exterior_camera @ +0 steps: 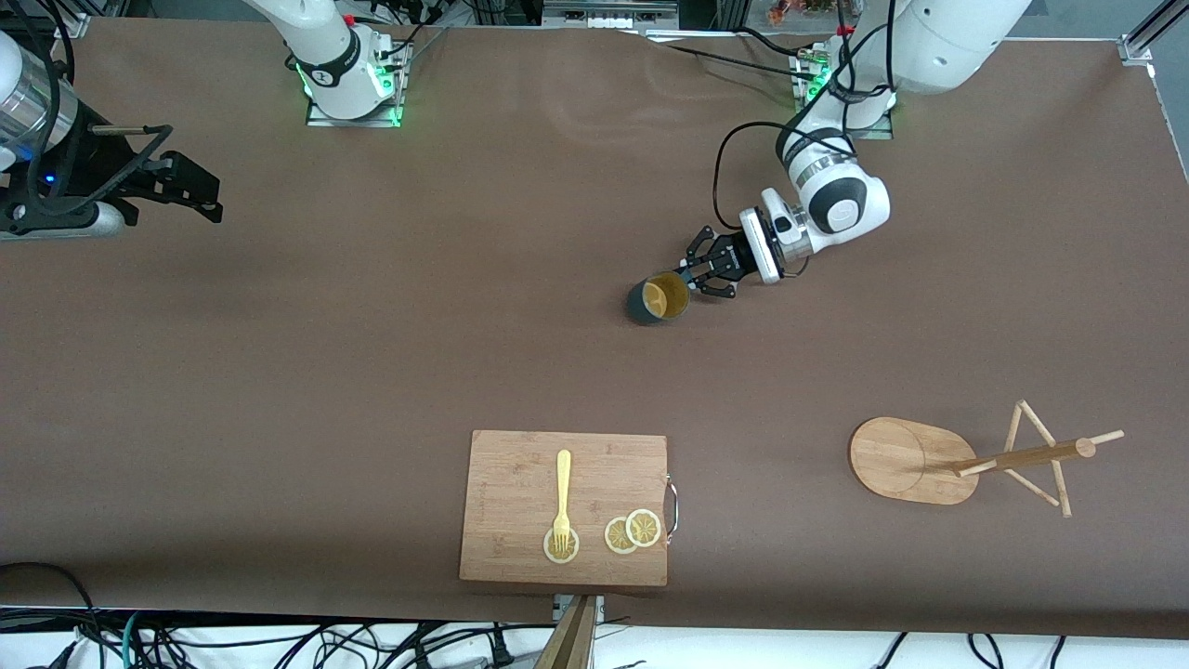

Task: Pass cup and hang on rack
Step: 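Lift the mug by its handle with the left gripper toward the rack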

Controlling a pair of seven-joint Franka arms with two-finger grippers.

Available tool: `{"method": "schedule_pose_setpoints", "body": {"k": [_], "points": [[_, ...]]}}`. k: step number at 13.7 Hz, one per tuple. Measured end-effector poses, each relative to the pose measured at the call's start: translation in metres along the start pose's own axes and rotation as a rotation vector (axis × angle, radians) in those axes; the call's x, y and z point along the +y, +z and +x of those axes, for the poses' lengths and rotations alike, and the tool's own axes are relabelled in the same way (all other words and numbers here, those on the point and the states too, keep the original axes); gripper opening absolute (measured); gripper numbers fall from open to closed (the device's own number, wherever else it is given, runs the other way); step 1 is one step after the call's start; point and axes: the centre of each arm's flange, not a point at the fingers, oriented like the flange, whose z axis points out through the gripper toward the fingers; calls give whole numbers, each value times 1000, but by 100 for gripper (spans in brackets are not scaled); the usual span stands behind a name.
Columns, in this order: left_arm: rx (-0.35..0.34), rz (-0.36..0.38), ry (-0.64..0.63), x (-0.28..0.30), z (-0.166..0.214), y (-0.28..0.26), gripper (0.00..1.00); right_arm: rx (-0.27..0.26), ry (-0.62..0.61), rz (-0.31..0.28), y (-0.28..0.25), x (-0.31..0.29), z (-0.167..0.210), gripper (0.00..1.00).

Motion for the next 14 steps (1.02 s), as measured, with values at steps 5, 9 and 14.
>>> {"method": "schedule_pose_setpoints", "body": {"k": [5, 9, 14], "points": [[-25, -99, -182, -32, 72, -65, 20, 2, 7, -24, 0, 6, 0, 100], [16, -202, -415, -63, 112, -130, 20, 3, 7, -46, 0, 7, 1, 100], [47, -301, -770, -101, 164, -224, 20, 1, 4, -48, 3, 6, 2, 100]]}}
